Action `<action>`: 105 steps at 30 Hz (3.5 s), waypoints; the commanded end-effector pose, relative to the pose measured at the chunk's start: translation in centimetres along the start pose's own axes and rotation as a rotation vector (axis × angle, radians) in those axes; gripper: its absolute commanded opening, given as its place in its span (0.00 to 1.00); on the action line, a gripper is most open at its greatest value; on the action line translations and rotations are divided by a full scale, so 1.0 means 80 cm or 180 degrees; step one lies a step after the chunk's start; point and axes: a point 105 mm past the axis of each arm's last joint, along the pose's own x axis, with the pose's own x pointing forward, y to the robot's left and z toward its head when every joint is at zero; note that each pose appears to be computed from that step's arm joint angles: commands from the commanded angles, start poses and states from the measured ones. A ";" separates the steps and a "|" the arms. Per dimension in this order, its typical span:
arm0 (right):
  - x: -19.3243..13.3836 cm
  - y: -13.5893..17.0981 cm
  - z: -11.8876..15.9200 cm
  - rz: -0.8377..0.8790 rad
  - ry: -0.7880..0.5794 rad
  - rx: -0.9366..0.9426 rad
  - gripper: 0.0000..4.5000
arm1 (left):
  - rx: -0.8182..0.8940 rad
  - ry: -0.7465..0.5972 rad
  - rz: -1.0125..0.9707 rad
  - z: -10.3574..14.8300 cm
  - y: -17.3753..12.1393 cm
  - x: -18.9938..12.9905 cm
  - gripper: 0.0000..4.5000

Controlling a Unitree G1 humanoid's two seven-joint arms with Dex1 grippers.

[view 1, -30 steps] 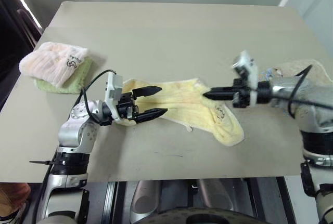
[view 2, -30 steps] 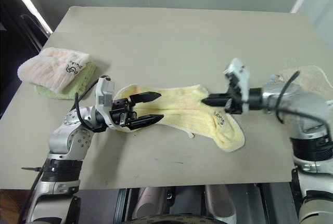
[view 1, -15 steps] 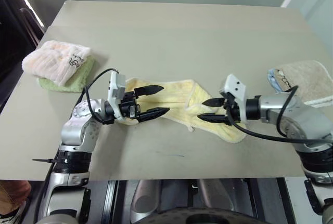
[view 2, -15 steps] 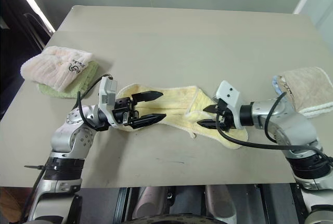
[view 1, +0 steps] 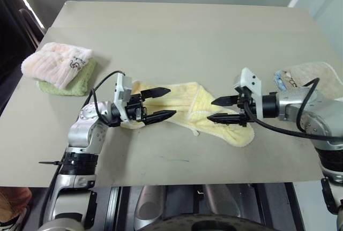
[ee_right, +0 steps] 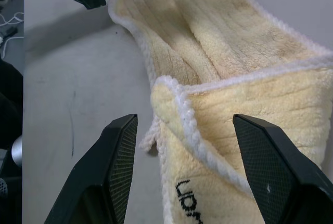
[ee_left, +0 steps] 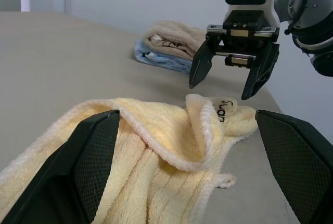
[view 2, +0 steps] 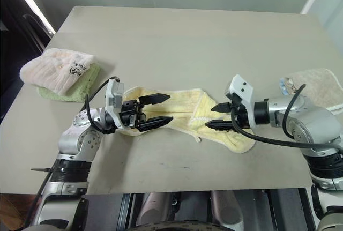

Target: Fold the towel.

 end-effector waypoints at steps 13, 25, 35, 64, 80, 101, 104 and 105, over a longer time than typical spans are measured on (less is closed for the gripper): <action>0.029 -0.003 0.009 0.0510 0.0242 -0.0077 0.68 | 0.0162 -0.0016 0.0126 0.009 -0.005 -0.016 1.00; 0.047 -0.007 0.005 0.0615 0.0361 -0.0047 0.42 | 0.0194 -0.0037 0.0208 0.007 -0.004 -0.019 1.00; 0.036 -0.004 0.007 0.0639 0.0457 -0.0243 0.01 | 0.0227 -0.0054 0.0267 0.011 -0.003 -0.018 1.00; -0.110 -0.025 0.139 -0.0943 -0.0618 -0.0881 0.01 | 0.0593 -0.0082 0.1605 0.094 0.123 -0.122 1.00; -0.126 -0.029 0.161 -0.1164 -0.0590 -0.1110 0.01 | -0.0715 0.0377 0.1431 0.031 0.094 -0.120 1.00; -0.136 -0.032 0.180 -0.1122 -0.0408 -0.1351 0.01 | -0.0771 0.0710 0.1699 0.020 0.111 -0.088 1.00; -0.137 -0.032 0.181 -0.1125 -0.0399 -0.1366 0.01 | -0.0822 0.0673 0.1709 0.023 0.112 -0.087 1.00; -0.137 -0.032 0.181 -0.1125 -0.0398 -0.1368 0.01 | -0.0829 0.0667 0.1717 0.024 0.112 -0.088 1.00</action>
